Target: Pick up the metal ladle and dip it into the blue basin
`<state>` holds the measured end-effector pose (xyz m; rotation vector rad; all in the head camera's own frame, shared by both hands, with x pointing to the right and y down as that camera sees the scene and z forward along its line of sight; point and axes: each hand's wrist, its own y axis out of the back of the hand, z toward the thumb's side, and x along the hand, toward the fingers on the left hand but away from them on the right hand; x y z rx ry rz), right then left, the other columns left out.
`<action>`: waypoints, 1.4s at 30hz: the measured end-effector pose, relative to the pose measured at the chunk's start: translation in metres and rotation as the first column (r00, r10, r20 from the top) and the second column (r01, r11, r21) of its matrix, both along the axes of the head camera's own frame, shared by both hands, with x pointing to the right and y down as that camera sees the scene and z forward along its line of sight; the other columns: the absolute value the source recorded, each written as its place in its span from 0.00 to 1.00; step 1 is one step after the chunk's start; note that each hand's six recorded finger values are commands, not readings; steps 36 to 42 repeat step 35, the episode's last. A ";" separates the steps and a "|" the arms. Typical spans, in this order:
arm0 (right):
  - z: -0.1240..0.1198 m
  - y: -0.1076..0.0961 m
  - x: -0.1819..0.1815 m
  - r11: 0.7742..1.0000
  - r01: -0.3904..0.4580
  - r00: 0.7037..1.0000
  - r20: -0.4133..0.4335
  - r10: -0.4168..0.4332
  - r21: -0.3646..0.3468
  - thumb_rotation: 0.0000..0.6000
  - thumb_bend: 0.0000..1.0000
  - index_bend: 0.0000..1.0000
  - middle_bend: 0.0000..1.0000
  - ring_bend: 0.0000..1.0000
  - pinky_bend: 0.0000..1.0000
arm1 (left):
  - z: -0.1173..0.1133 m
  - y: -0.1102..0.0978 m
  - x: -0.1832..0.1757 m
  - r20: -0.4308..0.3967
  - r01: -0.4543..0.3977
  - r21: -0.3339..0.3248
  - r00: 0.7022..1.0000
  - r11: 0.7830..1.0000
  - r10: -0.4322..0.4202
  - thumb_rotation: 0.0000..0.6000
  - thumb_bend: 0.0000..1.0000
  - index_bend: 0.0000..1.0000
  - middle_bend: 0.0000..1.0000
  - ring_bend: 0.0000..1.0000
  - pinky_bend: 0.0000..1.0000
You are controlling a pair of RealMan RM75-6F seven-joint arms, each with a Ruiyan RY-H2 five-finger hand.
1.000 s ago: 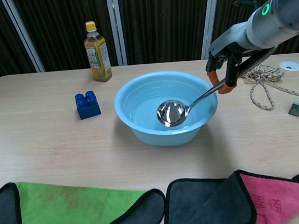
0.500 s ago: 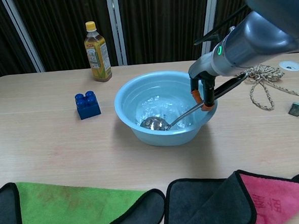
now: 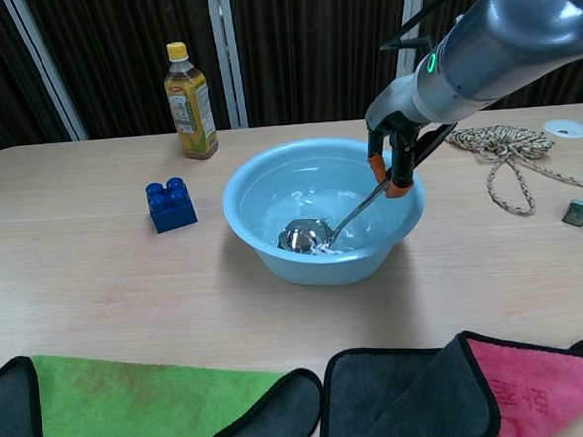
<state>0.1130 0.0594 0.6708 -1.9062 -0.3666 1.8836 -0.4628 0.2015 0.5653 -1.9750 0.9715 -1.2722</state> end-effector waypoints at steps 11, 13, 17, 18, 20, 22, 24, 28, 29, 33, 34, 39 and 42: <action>-0.026 -0.018 0.012 0.997 -0.072 0.997 0.041 0.072 0.002 1.00 0.44 0.71 0.00 0.00 0.00 | 0.003 0.001 0.004 0.011 -0.013 -0.001 1.000 1.000 0.013 0.83 0.31 0.00 0.00 0.00 0.00; -0.030 -0.022 0.015 0.997 -0.081 0.996 0.037 0.081 0.005 1.00 0.44 0.72 0.00 0.00 0.00 | 0.003 0.001 0.005 0.015 -0.012 -0.001 1.000 1.000 0.012 0.82 0.31 0.00 0.00 0.00 0.00; -0.038 -0.028 0.020 0.995 -0.101 0.995 0.026 0.101 0.012 1.00 0.45 0.72 0.00 0.00 0.00 | 0.003 0.001 0.005 0.021 -0.007 0.008 1.000 1.000 0.007 0.83 0.31 0.00 0.00 0.00 0.00; -0.039 -0.029 0.020 0.994 -0.106 0.994 0.025 0.106 0.013 1.00 0.45 0.72 0.00 0.00 0.00 | 0.002 0.001 0.005 0.021 -0.007 0.010 1.000 1.000 0.007 0.83 0.31 0.00 0.00 0.00 0.00; -0.044 -0.033 0.022 0.993 -0.115 0.993 0.024 0.115 0.021 1.00 0.45 0.72 0.00 0.00 0.00 | 0.002 0.001 0.006 0.023 -0.009 0.010 1.000 1.000 0.009 0.83 0.31 0.00 0.00 0.00 0.00; -0.048 -0.036 0.024 0.992 -0.120 0.993 0.023 0.120 0.027 1.00 0.45 0.72 0.00 0.00 0.00 | 0.003 0.002 0.006 0.027 -0.013 0.008 1.000 1.000 0.013 0.83 0.31 0.00 0.00 0.00 0.00; -0.051 -0.037 0.027 0.992 -0.125 0.992 0.017 0.125 0.029 1.00 0.45 0.72 0.00 0.00 0.00 | 0.005 0.002 0.007 0.031 -0.017 0.005 0.999 1.000 0.017 0.82 0.31 0.00 0.00 0.00 0.00; -0.059 -0.037 0.033 0.990 -0.132 0.991 0.006 0.132 0.038 1.00 0.45 0.72 0.00 0.00 0.00 | 0.007 0.001 0.010 0.031 -0.027 0.007 0.999 1.000 0.027 0.83 0.31 0.00 0.00 0.00 0.00; -0.061 -0.037 0.033 0.990 -0.133 0.991 0.007 0.133 0.039 1.00 0.45 0.72 0.00 0.00 0.00 | 0.007 0.001 0.010 0.031 -0.029 0.007 0.999 1.000 0.028 0.82 0.31 0.00 0.00 0.00 0.00; -0.065 -0.036 0.037 0.989 -0.139 0.990 0.010 0.138 0.043 1.00 0.45 0.72 0.00 0.00 0.00 | 0.006 0.001 0.010 0.027 -0.030 0.008 0.999 1.000 0.030 0.83 0.31 0.00 0.00 0.00 0.00; -0.065 -0.035 0.037 0.989 -0.139 0.990 0.011 0.139 0.043 1.00 0.45 0.72 0.00 0.00 0.00 | 0.007 0.002 0.011 0.026 -0.032 0.006 0.999 0.999 0.032 0.83 0.31 0.00 0.00 0.00 0.00; -0.065 -0.035 0.038 0.989 -0.139 0.990 0.012 0.139 0.043 1.00 0.45 0.72 0.00 0.00 0.00 | 0.007 0.002 0.011 0.026 -0.033 0.005 0.999 0.999 0.033 0.83 0.31 0.00 0.00 0.00 0.00; -0.065 -0.035 0.038 0.989 -0.139 0.990 0.012 0.139 0.043 1.00 0.45 0.72 0.00 0.00 0.00 | 0.007 0.002 0.011 0.026 -0.033 0.005 0.999 0.999 0.033 0.83 0.31 0.00 0.00 0.00 0.00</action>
